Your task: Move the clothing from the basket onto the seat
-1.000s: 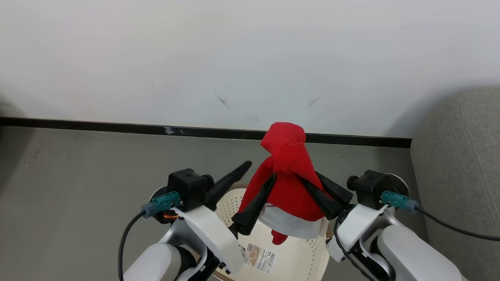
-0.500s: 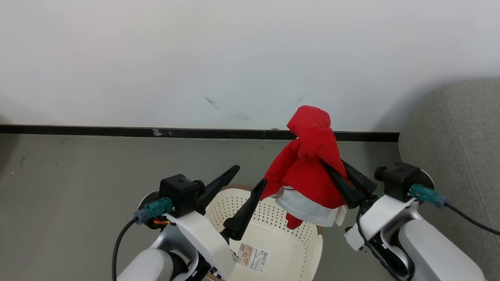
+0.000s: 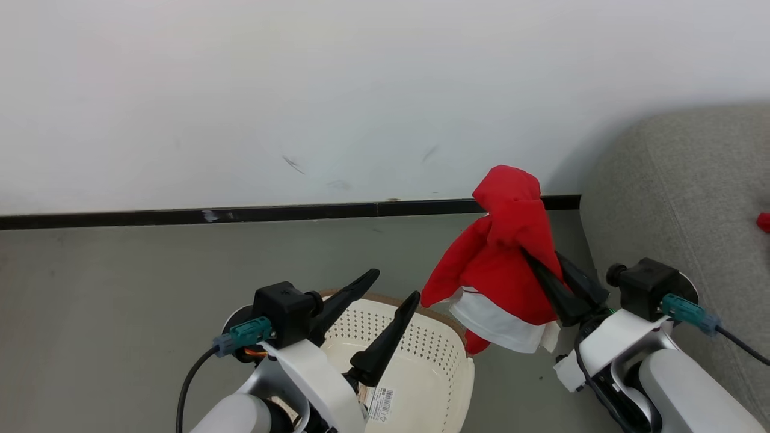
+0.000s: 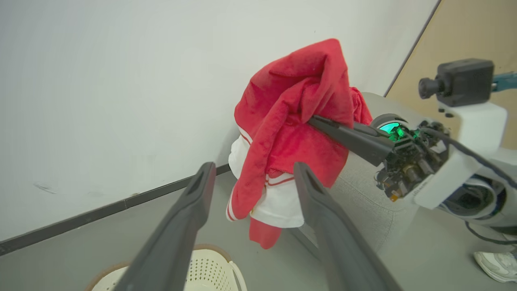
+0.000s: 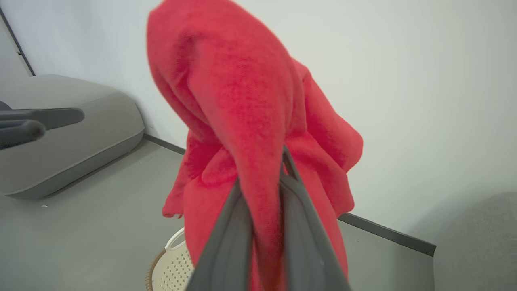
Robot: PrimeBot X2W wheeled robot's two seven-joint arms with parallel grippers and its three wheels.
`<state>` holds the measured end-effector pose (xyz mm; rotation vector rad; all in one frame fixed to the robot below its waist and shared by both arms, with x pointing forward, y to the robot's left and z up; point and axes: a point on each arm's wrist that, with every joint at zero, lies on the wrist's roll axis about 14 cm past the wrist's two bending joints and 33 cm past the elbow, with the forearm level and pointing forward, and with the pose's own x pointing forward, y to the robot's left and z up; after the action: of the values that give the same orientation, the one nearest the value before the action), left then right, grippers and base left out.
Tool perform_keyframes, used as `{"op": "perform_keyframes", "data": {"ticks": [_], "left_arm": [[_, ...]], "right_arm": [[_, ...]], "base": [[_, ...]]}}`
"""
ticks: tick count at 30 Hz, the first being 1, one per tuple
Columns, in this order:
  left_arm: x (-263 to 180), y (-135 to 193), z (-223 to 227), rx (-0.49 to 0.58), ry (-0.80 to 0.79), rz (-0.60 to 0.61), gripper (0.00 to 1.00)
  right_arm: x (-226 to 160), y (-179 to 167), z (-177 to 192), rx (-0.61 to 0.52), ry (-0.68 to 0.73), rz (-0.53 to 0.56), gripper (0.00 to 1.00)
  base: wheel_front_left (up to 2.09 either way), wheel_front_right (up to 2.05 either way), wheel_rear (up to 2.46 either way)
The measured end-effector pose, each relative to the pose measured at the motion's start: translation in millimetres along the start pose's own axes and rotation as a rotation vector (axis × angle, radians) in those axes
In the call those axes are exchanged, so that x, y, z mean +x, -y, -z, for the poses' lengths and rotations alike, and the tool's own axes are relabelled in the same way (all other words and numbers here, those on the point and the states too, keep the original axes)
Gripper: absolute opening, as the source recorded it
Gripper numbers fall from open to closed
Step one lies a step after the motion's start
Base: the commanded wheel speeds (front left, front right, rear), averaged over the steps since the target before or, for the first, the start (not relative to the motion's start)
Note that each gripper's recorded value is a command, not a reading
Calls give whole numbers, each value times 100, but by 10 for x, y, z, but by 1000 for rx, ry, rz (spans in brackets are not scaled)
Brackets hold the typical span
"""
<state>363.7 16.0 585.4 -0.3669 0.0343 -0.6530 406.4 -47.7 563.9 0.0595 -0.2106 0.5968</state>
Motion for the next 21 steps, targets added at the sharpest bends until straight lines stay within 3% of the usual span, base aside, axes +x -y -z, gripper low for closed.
{"op": "perform_keyframes", "data": {"ticks": [21], "left_arm": [[247,503,209,-33,-42,198,100]], "right_arm": [[-720,628,-136,-80,-5,257,0]], "base": [[0,0,0]]}}
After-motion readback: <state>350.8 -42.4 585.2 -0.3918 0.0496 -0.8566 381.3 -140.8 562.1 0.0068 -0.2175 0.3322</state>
